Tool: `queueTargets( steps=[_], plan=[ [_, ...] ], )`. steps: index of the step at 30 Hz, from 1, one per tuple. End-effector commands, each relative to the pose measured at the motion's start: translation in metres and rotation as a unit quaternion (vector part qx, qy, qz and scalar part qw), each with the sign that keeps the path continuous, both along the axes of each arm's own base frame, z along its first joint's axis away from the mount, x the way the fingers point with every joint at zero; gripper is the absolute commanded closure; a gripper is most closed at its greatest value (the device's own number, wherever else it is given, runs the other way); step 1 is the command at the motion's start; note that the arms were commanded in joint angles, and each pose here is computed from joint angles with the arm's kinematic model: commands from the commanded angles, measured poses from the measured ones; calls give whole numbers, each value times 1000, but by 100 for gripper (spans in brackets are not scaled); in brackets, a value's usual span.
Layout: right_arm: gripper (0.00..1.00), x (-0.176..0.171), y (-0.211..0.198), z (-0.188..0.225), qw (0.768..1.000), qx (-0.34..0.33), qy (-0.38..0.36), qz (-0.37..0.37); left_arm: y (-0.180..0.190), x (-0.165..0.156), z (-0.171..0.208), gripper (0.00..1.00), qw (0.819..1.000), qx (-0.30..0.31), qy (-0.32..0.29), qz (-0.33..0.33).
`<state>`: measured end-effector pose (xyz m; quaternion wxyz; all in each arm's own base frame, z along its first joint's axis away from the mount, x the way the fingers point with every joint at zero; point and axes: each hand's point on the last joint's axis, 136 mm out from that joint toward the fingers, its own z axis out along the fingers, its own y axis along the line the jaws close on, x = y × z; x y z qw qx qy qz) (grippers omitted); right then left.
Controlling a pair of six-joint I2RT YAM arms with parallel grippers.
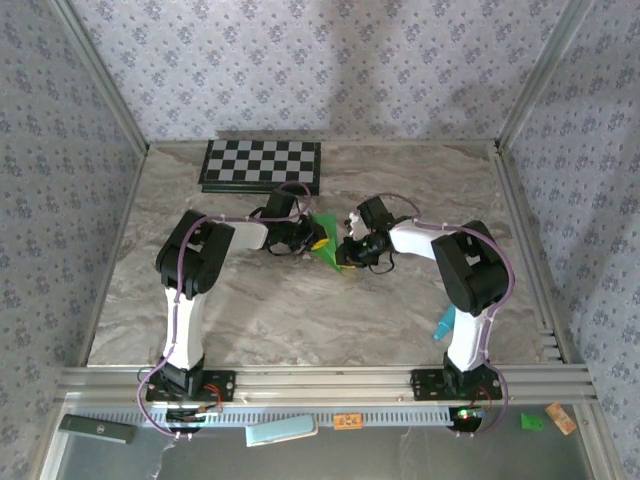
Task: Fold a paper plane with a square sheet of paper (pick it up from the middle)
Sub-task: Fourth fold the wing at the center of the table.
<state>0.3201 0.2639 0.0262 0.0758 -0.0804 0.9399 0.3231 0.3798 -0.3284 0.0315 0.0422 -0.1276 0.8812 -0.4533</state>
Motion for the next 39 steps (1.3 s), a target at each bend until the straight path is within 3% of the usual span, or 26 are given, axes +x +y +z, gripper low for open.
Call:
queueTargets(
  steps=[1, 15, 39],
  plan=[
    [84, -6, -2, -9, 1000, -17, 13, 9, 0, -6, -11, 86, 1000, 18, 15, -5],
    [92, -15, -12, -23, 999, -14, 37, 5, -9, 1, 28, 82, 999, -22, -42, -23],
    [92, -20, -22, -31, 998, 1, 56, 0, -16, -4, 1, 83, 999, 4, -17, -48]
  ],
)
